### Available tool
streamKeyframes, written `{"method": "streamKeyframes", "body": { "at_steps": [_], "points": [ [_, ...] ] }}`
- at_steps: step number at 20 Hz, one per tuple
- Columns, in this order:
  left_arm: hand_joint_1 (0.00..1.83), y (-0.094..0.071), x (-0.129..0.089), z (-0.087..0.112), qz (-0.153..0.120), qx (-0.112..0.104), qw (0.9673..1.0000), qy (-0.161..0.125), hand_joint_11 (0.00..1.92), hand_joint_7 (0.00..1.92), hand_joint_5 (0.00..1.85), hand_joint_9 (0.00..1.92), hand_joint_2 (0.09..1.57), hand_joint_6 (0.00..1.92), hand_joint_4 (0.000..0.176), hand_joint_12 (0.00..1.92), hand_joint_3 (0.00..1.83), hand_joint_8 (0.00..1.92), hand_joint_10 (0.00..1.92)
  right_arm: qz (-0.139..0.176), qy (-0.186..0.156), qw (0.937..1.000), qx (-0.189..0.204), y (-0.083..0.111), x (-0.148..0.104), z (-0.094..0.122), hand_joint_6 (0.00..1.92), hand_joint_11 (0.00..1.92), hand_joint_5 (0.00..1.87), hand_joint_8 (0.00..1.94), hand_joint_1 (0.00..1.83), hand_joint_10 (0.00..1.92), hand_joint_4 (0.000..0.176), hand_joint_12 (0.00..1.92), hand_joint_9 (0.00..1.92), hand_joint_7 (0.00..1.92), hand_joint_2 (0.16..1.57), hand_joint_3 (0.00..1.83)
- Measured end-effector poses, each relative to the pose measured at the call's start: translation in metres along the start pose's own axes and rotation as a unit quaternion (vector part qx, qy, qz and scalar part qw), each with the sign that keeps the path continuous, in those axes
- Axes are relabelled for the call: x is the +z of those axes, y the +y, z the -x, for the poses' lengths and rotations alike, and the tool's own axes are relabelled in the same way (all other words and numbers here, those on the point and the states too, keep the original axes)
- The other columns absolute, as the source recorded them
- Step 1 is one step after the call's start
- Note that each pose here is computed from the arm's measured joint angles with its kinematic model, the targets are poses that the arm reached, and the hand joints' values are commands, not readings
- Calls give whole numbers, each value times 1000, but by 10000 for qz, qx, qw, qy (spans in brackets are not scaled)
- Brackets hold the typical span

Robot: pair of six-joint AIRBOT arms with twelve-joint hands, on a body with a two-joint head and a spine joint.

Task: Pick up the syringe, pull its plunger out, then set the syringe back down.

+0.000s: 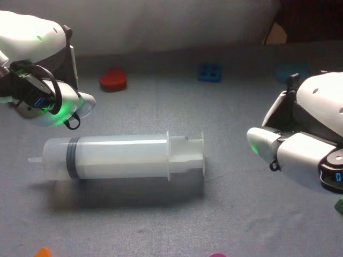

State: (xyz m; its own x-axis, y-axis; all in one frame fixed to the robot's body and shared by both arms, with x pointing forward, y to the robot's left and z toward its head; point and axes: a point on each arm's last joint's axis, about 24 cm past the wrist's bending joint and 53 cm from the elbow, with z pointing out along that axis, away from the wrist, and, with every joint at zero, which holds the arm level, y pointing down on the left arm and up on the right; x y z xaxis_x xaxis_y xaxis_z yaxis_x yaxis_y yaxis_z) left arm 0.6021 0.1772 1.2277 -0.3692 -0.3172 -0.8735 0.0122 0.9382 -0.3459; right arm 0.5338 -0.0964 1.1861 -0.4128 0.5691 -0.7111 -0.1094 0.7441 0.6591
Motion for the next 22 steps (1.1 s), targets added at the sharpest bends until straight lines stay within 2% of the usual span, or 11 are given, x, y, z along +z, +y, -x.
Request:
{"method": "streamKeyframes", "body": {
  "at_steps": [1,3,6,8,10,15,16,17,18,20,22],
  "points": [
    [291,0,0,0,0,-1,10000,2,0,97,125,17,883,58,58,211,141,40,37,-3,13,10000,6,0,0,-1,4,0,0,32,58,19,57,458,0,9,841,164],
    [246,1,0,0,29,3,10000,1,0,101,134,14,945,9,55,138,34,4,5,-7,11,10000,6,0,0,-1,0,0,0,2,36,0,53,421,0,2,891,43],
    [234,1,0,0,16,12,10000,1,0,96,123,8,968,1,55,121,20,0,1,17,44,10000,8,1,0,-2,0,0,0,1,34,0,50,417,0,1,893,35],
    [220,1,0,0,19,18,10000,-3,0,87,108,4,976,0,42,115,17,0,0,4,19,10000,6,0,0,-1,0,0,0,1,38,0,46,416,0,2,891,30],
    [191,2,0,-7,44,39,9999,90,0,77,98,0,985,0,30,115,17,0,0,-2,44,10000,23,0,0,-2,0,0,0,4,26,0,44,438,0,17,899,19],
    [186,8,-4,-29,136,205,9992,327,0,74,104,3,973,2,23,129,3,0,1,5,49,10000,12,0,0,-3,0,0,0,4,13,5,40,473,18,33,905,11],
    [206,10,-5,-37,228,260,9986,412,0,75,104,3,955,2,18,127,0,0,1,5,49,10000,10,0,0,-3,0,0,0,3,16,4,39,496,20,33,906,8],
    [238,12,-4,-42,260,316,9981,463,0,74,103,3,943,1,3,129,0,0,1,6,54,10000,-24,0,0,-4,0,0,0,2,22,3,38,502,21,34,905,6],
    [300,14,-3,-49,291,402,9974,521,0,74,98,1,931,0,0,133,0,0,0,-3,86,10000,-10,0,0,-5,0,0,0,2,25,3,38,504,21,34,904,5],
    [438,16,1,-60,326,258,9982,427,0,70,72,0,926,0,0,154,0,0,0,-12,95,10000,2,-1,0,-6,0,0,0,2,32,3,38,504,22,34,904,5],
    [627,11,8,-76,266,101,9983,507,0,50,44,0,929,0,0,117,0,0,0,3,91,10000,-10,0,0,-6,0,0,0,0,46,1,38,488,18,29,901,2]
  ]
}}
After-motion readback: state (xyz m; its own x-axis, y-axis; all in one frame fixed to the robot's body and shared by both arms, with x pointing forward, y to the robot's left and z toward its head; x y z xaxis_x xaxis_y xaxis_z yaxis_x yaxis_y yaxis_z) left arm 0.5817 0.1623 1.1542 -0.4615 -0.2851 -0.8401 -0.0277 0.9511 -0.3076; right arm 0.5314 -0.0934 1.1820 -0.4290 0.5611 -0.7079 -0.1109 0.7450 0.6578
